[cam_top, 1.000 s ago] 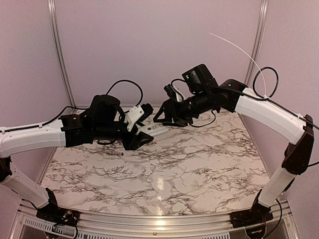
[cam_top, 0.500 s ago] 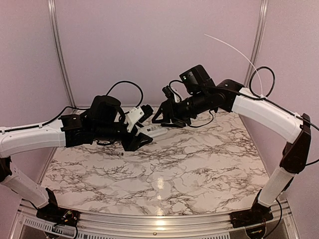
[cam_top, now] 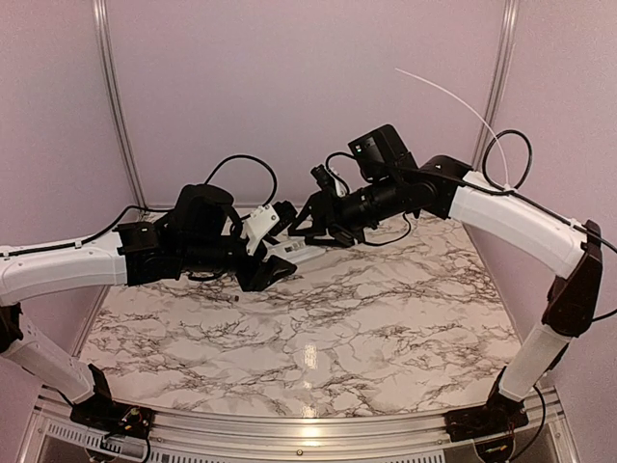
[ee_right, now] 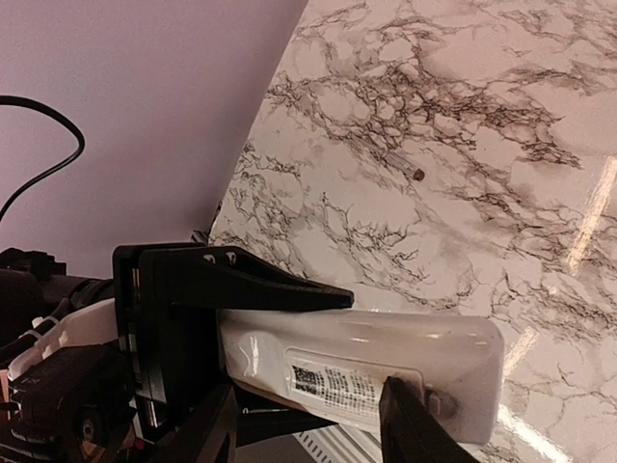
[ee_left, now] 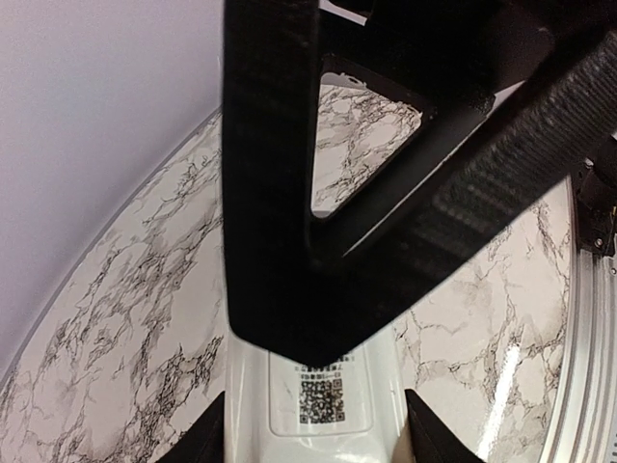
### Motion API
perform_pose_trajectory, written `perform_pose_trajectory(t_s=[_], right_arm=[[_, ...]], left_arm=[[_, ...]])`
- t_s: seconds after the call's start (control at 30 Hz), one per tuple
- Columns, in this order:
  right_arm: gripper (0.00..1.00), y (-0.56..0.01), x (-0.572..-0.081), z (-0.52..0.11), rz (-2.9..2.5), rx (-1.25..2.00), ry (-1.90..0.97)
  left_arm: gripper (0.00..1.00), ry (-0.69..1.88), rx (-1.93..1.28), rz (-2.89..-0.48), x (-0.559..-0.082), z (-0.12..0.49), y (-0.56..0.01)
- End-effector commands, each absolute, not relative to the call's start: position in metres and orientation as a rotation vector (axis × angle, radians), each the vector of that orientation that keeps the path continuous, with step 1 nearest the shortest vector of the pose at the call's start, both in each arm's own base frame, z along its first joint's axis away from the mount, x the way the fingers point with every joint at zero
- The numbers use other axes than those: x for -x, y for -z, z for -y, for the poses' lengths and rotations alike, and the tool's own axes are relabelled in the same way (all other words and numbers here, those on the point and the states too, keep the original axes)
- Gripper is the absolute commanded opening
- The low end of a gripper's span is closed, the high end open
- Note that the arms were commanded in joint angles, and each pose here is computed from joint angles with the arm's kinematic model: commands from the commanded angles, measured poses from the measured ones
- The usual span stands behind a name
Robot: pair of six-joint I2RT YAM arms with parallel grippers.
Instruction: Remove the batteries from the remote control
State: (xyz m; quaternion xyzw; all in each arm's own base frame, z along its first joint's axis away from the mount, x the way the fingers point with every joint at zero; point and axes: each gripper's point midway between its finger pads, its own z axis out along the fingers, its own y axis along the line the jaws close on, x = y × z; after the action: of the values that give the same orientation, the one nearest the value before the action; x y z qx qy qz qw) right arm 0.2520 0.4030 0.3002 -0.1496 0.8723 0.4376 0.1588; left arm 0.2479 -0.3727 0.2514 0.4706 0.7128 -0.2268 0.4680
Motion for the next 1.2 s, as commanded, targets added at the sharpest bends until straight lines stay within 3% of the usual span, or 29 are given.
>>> perform_pose_trajectory(t_s=[0.0,0.23,1.17], right_arm=[[0.49,-0.327,-0.254,-0.391,-2.433,0.4,-1.191],[0.49,-0.318,-0.263,-0.381,-2.472,0.425,-1.029],[0.49,-0.288,-0.267,-0.385,-2.552,0.443,-0.966]], left_arm=[[0.0,0.561,-1.128,-1.68,-0.249,0.376,-0.277],[0.0,0.578,-1.122,-1.733,-0.248,0.377,-0.272],[0.0,0.54,-1.113,-1.793,-0.251,0.375,-0.276]])
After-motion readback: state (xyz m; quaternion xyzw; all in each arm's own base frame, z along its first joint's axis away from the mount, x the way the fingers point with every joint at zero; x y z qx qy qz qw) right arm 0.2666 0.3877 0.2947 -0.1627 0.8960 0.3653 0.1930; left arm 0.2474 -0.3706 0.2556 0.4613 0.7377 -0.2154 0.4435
